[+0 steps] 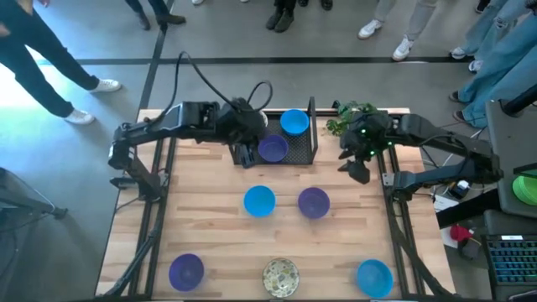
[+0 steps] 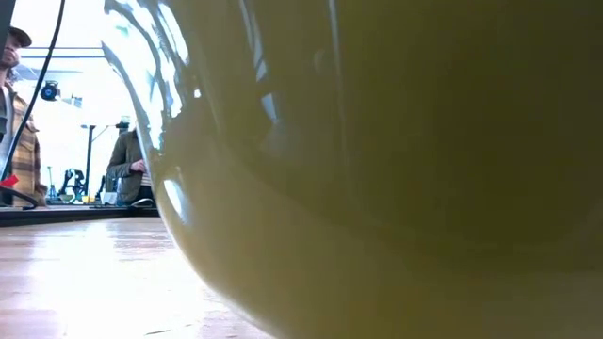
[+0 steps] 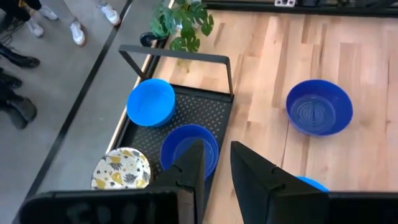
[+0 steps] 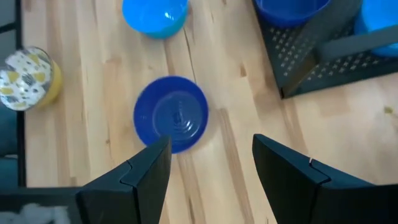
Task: Pick & Place Mini bowls
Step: Stack the top purple bowl on top of the purple bowl on the shelf
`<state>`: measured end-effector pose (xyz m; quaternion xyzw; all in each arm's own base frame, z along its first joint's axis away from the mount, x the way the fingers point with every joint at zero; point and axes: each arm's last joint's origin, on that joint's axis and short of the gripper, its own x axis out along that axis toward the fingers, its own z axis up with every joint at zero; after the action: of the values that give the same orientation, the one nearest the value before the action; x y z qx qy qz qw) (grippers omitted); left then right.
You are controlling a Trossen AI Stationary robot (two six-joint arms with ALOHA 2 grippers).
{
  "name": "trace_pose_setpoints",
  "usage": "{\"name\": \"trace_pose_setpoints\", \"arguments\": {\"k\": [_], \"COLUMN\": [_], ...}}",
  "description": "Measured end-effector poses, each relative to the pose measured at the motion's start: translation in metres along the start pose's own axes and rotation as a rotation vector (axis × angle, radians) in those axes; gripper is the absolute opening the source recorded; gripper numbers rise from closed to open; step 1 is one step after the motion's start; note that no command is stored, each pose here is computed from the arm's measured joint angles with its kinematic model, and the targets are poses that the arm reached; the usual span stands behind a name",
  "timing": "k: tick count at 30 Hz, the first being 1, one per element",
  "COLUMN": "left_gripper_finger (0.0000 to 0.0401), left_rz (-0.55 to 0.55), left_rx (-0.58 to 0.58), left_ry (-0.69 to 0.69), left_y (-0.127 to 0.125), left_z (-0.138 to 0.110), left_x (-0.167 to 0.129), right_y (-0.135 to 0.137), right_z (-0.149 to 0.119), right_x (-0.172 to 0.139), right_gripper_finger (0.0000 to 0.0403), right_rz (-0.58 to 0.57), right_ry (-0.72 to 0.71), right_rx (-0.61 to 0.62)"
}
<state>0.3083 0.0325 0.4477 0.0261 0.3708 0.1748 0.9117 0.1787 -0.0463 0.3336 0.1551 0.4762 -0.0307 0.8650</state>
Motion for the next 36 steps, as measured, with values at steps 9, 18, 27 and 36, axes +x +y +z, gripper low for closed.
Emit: {"name": "trace_pose_setpoints", "arguments": {"k": [9,18,27,36], "left_gripper_finger": [0.0071,0.0071,0.0071,0.0071], "left_rz": [0.003,0.004,0.004,0.004], "left_rx": [-0.019,-0.018,-0.017,-0.017], "left_ry": [0.042,0.05,0.05,0.05], "left_y": [-0.003,-0.004,-0.004,-0.004], "left_z": [-0.007,-0.008,-0.008,-0.008], "left_x": [0.013,0.014,0.014,0.014], "right_y": [-0.015,-0.026,-0.035,-0.039], "right_z": [-0.019,-0.041,-0.056,-0.059], "right_x": [0.061,0.106,0.146,0.172], "right_gripper_finger": [0.0221,0.0221,0.0221,0.0221], "right_rz": [0.056,0.089,0.096,0.106], "right_ry": [0.071,0.041,0.037,0.111], "right_rx": [0.008,0.006,0.013,0.014]}}
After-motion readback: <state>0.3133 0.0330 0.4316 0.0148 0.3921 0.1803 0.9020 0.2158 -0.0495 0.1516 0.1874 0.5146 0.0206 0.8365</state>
